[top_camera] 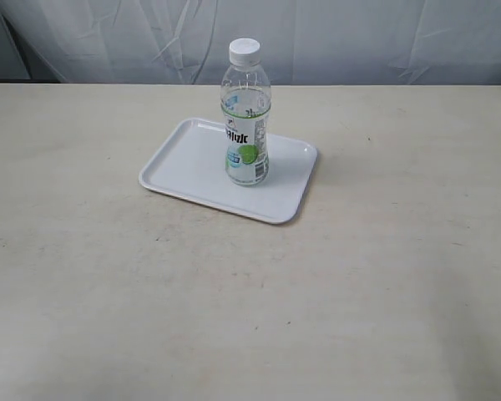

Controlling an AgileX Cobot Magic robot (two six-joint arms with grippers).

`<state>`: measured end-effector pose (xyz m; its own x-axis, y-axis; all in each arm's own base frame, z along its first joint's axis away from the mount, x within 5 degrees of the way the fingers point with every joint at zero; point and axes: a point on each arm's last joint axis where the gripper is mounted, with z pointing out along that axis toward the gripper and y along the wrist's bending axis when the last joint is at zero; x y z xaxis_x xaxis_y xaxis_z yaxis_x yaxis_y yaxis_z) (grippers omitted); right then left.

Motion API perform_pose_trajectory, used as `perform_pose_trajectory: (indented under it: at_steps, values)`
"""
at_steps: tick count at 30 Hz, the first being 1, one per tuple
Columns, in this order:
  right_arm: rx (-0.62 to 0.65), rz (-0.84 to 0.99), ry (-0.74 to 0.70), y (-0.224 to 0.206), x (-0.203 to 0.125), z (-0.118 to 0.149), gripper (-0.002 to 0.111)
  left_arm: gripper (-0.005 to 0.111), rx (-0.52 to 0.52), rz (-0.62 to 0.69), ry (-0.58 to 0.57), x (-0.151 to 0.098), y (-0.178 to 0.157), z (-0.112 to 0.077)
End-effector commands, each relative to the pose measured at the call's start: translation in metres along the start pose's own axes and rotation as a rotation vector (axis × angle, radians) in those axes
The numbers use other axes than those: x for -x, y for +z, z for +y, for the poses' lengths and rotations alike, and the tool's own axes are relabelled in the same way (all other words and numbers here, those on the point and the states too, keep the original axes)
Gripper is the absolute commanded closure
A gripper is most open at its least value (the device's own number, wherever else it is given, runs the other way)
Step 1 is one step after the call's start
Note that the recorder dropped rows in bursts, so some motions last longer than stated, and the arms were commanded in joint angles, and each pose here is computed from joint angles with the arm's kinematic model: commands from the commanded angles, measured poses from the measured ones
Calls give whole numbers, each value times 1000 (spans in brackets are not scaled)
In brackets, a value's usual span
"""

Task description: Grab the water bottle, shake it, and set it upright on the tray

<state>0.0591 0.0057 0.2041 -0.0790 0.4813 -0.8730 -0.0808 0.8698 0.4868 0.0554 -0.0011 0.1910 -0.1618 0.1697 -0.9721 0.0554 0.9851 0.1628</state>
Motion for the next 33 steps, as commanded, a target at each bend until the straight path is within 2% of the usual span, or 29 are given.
perform_pose_trajectory:
  at_steps: [1,33]
  values:
    - [17,-37,-1,-3,2,1,108,106,-1,-10,-8,0,0,0]
    - [15,-35,-1,-3,2,1,108,106,-1,-10,-10,0,0,0]
